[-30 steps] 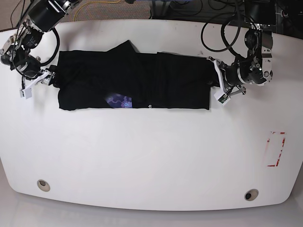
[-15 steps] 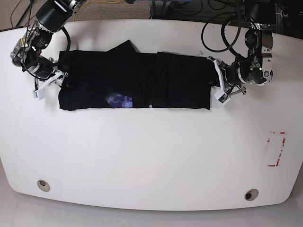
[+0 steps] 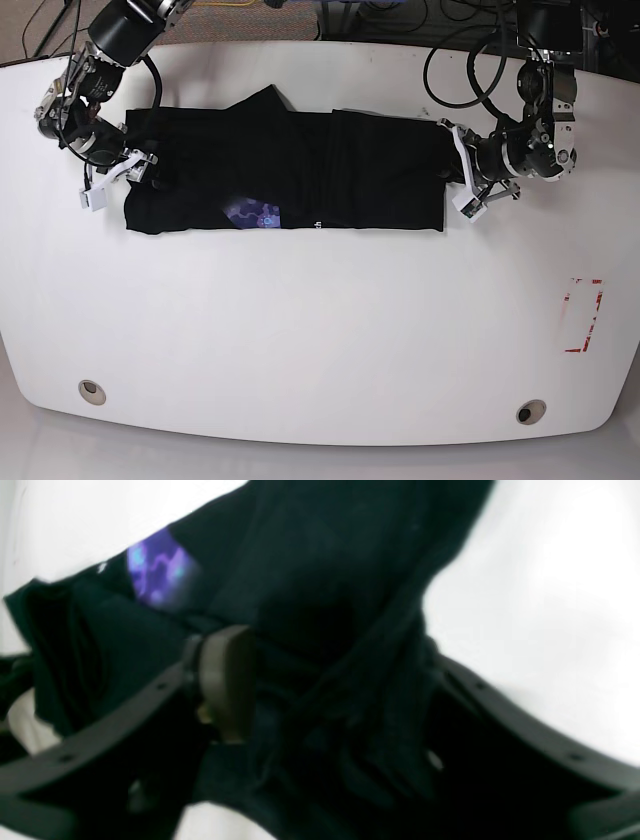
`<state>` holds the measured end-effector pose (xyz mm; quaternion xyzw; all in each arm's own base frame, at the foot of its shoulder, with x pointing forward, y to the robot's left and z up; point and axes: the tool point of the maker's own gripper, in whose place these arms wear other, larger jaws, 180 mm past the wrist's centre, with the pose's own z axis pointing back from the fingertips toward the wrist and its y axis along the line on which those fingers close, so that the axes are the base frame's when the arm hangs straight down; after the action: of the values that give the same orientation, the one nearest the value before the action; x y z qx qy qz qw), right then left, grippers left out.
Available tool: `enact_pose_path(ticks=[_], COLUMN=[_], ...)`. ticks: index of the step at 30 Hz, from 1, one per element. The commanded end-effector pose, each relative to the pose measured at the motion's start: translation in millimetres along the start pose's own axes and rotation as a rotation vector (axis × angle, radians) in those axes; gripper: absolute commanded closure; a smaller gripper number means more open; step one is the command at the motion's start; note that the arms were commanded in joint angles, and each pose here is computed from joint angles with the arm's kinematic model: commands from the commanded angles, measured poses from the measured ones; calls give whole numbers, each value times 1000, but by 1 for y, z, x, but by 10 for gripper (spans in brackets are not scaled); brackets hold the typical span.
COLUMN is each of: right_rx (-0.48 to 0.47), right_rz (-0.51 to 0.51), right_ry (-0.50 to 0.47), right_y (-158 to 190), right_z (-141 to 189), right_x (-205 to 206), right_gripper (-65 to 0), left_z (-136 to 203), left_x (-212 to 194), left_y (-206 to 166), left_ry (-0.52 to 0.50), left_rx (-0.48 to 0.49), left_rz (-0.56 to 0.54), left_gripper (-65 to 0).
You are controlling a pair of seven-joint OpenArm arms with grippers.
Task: Layout the t-shirt on the table in an organized manner, then fold the t-shirt properly
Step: 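Regrasp the strip ends with both grippers and pull them apart, then fold the end held by the right gripper over toward the left gripper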
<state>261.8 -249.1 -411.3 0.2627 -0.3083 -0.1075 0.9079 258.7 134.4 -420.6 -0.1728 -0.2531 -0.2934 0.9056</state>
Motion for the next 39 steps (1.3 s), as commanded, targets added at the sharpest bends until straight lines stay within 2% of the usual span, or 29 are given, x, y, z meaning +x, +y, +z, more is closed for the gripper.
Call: enact_pose_path(ticks=[1,6,8,12,17,22,29,33,39], right_rx=[-5,-5,-5,-22,-81,-99,-24,58,161], right_rz=[19,21,26,70,216,314,530,552,602], right_ry=[-19,-34,-42,-64,-79,-101,-78,-63,-38], right_y=[0,0,1,5,24,54,116,147,182], right_z=[3,3,3,11,38,49,42,27,10], right_x=[10,13,17,27,44,45,40,28,15], right_gripper=[-268,-87,-49,-44,-43,-43,-43,-43,-43], left_z=[3,2,1,1,1,-3,-6,-14,-21], left_x=[-19,-20,-20,-19,-20,-17,-14,1,2], left_y=[8,7,7,8,7,1,-3,-8,-3], left_ry=[98,101,102,100,103,94,86,57,66], left_rx=[36,35,33,34,34,19,11,-5,9], left_rz=[-18,-18,-17,-17,-17,-13,-10,2,77], left_gripper=[-47,-47,-47,-47,-47,-47,-47,-47,-49])
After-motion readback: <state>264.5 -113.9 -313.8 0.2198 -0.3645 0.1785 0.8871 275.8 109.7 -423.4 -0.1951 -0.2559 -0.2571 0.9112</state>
